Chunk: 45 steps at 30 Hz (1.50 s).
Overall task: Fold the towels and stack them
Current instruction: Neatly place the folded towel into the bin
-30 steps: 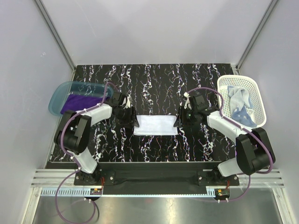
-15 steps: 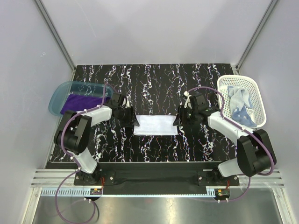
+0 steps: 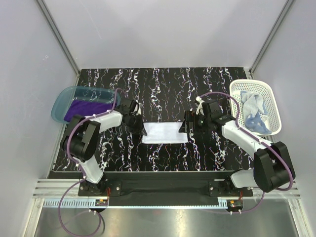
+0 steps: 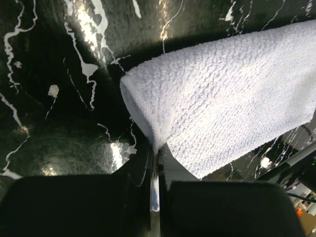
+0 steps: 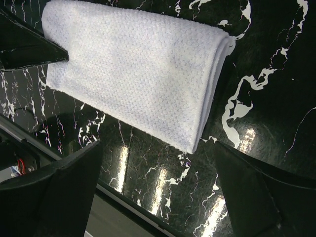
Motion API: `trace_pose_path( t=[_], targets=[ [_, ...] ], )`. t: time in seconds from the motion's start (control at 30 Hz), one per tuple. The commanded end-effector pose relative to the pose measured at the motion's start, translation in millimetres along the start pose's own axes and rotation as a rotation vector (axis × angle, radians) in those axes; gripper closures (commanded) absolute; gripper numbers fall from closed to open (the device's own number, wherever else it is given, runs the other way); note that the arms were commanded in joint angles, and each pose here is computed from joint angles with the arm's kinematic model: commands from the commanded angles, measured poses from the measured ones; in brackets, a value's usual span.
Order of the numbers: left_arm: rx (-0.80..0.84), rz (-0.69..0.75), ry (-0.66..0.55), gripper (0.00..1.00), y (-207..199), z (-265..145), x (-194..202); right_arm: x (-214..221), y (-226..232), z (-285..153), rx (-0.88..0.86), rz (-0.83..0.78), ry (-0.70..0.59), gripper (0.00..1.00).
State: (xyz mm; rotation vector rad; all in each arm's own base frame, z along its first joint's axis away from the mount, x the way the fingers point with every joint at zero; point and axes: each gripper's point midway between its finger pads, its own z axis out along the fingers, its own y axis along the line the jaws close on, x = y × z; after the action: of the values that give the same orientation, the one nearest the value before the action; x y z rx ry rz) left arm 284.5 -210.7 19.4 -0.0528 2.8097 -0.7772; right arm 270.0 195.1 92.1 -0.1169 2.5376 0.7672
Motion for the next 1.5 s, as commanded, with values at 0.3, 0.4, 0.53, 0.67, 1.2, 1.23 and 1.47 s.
trace_pose_path(
  t=[0.3, 0.4, 0.53, 0.67, 1.2, 1.23, 1.47],
  targets=[
    [-0.379, 0.124, -0.103, 1.00, 45, -109, -48, -24, 11, -15, 0.003, -0.036, -0.091, 0.00],
    [-0.484, 0.144, -0.161, 1.00, 59, -147, -70, -25, 11, -14, 0.002, -0.038, -0.092, 0.00],
    [-0.543, 0.167, -0.228, 1.00, 73, -187, -97, -25, 8, -9, 0.010, -0.042, -0.084, 0.00],
    [-0.628, 0.155, -0.265, 1.00, 91, -223, -124, -24, 4, -2, 0.021, -0.048, -0.068, 0.00],
    [-0.994, 0.178, -0.393, 1.00, 166, -281, -185, -30, -7, 22, 0.047, -0.086, -0.042, 0.00],
    [-1.010, 0.172, -0.393, 1.00, 170, -283, -185, -30, -8, 23, 0.049, -0.085, -0.041, 0.00],
    [-1.022, 0.131, -0.433, 1.00, 196, -300, -195, -29, -12, 32, 0.055, -0.093, -0.016, 0.00]
  ],
)
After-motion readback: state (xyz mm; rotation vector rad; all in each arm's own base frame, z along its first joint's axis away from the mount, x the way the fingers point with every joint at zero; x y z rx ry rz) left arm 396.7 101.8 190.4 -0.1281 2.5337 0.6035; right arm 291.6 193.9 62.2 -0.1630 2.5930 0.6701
